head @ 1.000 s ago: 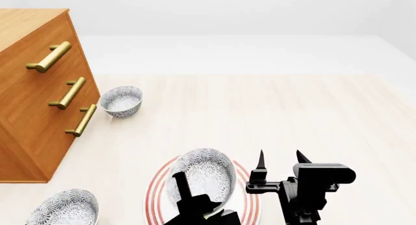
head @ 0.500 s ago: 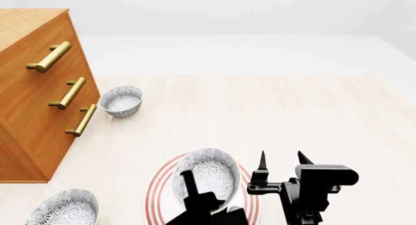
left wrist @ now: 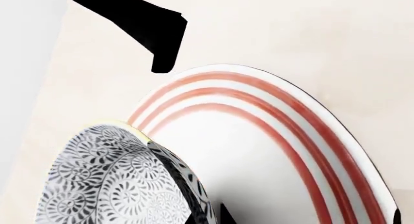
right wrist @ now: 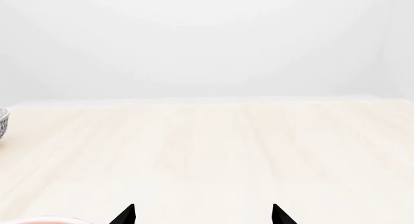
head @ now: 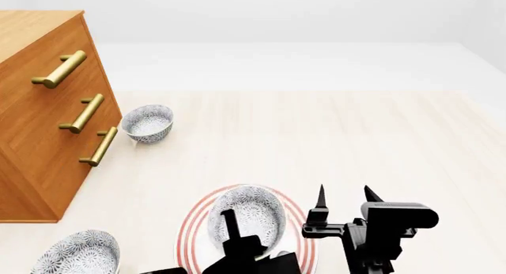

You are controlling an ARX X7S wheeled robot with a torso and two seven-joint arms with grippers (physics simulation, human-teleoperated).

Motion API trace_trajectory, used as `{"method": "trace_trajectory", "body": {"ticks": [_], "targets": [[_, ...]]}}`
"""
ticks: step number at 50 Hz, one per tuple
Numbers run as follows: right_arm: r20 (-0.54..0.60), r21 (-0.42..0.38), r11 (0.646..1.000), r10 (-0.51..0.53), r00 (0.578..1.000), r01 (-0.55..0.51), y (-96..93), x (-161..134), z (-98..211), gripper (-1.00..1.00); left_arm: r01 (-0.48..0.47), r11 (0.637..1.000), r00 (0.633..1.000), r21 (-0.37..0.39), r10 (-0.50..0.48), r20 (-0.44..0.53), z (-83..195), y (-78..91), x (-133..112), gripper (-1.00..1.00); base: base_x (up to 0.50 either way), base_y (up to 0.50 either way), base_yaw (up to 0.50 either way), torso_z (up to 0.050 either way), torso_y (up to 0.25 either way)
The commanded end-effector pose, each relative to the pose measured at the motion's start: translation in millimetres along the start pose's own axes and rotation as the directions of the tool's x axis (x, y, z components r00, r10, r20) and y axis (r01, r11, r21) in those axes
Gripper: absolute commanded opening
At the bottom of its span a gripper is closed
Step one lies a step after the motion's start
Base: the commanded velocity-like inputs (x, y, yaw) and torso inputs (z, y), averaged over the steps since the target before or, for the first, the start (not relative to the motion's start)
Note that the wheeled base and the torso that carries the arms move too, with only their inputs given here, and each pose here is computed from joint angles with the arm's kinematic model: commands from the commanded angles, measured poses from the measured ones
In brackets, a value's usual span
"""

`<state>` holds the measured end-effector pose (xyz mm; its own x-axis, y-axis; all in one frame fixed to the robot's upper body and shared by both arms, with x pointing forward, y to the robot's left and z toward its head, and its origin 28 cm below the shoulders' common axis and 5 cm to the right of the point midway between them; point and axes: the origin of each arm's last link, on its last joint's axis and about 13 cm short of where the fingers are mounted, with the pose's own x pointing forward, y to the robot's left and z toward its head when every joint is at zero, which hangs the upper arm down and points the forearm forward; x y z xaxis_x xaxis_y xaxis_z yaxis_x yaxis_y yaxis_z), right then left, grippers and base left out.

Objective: Put the bowl in the middle on the plate.

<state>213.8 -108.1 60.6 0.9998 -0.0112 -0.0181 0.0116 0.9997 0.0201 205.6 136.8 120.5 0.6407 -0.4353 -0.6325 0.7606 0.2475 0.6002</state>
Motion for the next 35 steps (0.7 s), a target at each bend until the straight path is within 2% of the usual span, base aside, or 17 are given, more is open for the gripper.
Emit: {"method": "trace_trajectory", "body": {"ticks": [1, 16, 17, 29, 35], "targets": [[-0.002, 0.001, 1.000, -0.002, 1.000, 0.002, -0.2, 0, -1, 1.00, -0.019, 1.000, 0.999, 0.013, 0.020, -0.031, -5, 0.0, 7, -1.00, 0.00, 0.00, 0.00, 0.000, 0.000], [-0.004, 0.003, 1.000, -0.001, 1.000, 0.001, -0.4, 1, -3, 1.00, -0.019, 1.000, 0.998, 0.007, 0.019, -0.052, -5, -0.6, 10, -1.00, 0.00, 0.00, 0.00, 0.000, 0.000], [-0.005, 0.003, 1.000, 0.000, 1.000, 0.000, -0.3, 1, -3, 1.00, -0.011, 1.000, 0.998, 0.009, 0.012, -0.058, -6, -0.9, 9, 1.00, 0.00, 0.00, 0.00, 0.000, 0.000], [-0.006, 0.001, 1.000, 0.003, 1.000, -0.003, 0.3, 1, -3, 1.00, -0.020, 1.000, 0.998, 0.004, 0.020, -0.058, -5, 1.6, 7, 1.00, 0.00, 0.00, 0.00, 0.000, 0.000], [-0.008, 0.003, 1.000, 0.006, 1.000, -0.006, 1.0, 1, -4, 1.00, -0.032, 0.999, 0.999, -0.021, 0.031, -0.014, 2, 7.9, -6, 1.00, 0.00, 0.00, 0.00, 0.000, 0.000]]}}
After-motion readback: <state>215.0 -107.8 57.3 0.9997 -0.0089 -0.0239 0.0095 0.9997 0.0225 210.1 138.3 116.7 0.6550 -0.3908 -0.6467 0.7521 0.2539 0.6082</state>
